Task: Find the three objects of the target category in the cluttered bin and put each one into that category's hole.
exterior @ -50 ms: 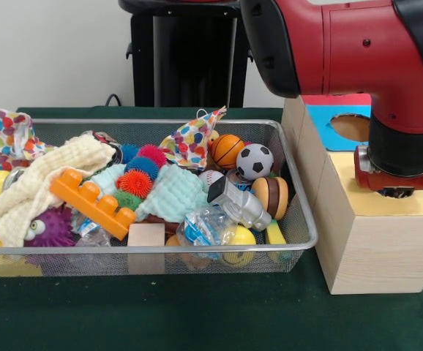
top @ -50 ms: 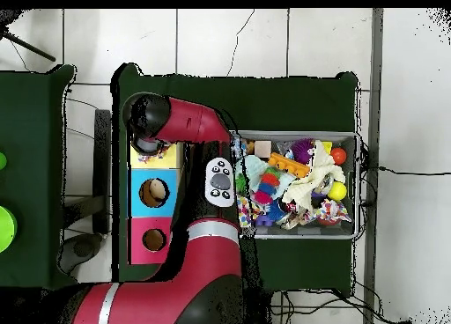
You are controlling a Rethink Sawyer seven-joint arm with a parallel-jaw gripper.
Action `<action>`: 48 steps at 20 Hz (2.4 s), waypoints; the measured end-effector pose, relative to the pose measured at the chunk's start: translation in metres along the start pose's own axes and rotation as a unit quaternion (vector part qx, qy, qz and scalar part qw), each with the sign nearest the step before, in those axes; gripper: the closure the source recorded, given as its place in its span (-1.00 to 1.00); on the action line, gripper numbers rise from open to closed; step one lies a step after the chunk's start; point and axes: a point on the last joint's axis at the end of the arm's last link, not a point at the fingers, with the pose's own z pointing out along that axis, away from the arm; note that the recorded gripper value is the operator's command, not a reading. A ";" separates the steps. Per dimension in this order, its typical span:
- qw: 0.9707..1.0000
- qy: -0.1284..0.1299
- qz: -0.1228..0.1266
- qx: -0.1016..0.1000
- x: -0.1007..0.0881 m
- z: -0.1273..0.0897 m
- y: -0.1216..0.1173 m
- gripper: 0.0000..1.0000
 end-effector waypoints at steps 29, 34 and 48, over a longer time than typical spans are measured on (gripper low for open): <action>1.000 0.002 0.009 -0.004 -0.006 -0.009 -0.008 1.00; 1.000 0.005 0.009 -0.003 -0.006 -0.008 -0.010 -1.00; 1.000 0.029 0.009 0.001 -0.002 -0.009 -0.012 -1.00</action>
